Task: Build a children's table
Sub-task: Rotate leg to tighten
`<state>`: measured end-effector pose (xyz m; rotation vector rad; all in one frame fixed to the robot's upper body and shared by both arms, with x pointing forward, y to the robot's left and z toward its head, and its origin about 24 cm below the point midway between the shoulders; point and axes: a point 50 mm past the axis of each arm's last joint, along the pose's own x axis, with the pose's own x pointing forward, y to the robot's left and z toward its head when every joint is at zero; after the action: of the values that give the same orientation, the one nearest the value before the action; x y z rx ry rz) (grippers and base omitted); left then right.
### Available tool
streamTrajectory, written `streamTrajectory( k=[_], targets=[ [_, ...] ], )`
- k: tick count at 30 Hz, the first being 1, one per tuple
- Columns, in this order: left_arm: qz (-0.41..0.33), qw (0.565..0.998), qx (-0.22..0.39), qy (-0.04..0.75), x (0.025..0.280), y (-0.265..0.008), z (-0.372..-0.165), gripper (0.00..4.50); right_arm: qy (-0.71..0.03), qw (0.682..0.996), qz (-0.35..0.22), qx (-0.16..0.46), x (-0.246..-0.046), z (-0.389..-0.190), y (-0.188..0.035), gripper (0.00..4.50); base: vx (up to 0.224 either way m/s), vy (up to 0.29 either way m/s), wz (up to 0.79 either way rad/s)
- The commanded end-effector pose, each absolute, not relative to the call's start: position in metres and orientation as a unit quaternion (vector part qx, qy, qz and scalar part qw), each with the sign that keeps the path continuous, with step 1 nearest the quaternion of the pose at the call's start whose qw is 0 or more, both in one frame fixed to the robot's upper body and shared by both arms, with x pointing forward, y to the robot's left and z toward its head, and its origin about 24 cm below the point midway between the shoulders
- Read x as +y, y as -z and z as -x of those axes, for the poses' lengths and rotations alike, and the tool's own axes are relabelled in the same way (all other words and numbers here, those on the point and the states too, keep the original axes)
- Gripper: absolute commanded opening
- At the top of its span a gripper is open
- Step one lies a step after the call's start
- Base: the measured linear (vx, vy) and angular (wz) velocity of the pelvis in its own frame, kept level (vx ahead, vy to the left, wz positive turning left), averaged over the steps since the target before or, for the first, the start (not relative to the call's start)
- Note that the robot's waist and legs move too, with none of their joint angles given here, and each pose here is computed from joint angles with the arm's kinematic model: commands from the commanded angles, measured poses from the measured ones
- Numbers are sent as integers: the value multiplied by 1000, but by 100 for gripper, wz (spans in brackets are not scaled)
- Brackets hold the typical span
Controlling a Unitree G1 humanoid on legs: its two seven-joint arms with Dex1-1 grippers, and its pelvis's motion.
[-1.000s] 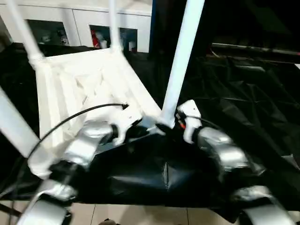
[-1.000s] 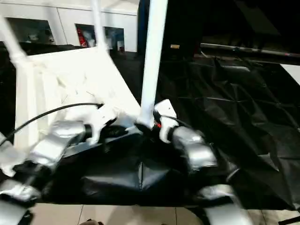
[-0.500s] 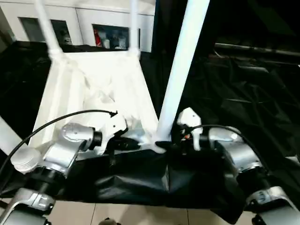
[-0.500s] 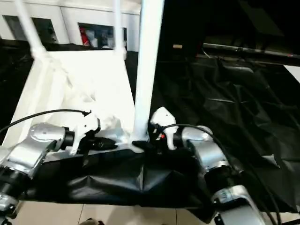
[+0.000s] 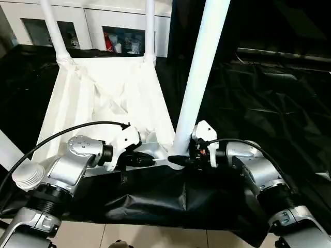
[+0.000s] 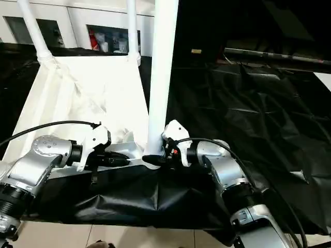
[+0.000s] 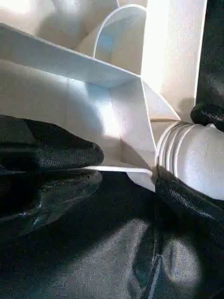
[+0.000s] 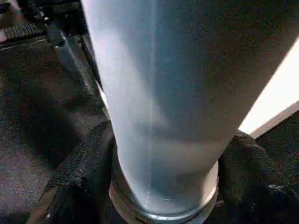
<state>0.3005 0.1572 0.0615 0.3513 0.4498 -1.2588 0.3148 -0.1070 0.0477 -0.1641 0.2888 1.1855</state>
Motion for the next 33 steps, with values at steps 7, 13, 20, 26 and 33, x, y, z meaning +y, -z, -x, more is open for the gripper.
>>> streamTrajectory(
  k=[7,13,20,26,33],
  targets=[
    [-145,838,187,491,134,-55,-322,0,-367,915,2,164,-100,-332,-29,268,0,0,0],
    [-129,870,170,444,99,-54,-334,0,-325,930,-38,167,-60,-329,-21,268,0,0,0],
    [-143,853,173,471,100,-52,-329,0,-351,926,-47,132,-54,-331,-32,337,0,0,0],
    [-151,841,179,487,108,-49,-324,0,-425,900,3,102,-72,-332,-44,378,0,0,0],
    [-152,798,177,555,122,-55,-311,0,-531,837,69,110,-108,-323,-57,378,0,0,0]
  ],
)
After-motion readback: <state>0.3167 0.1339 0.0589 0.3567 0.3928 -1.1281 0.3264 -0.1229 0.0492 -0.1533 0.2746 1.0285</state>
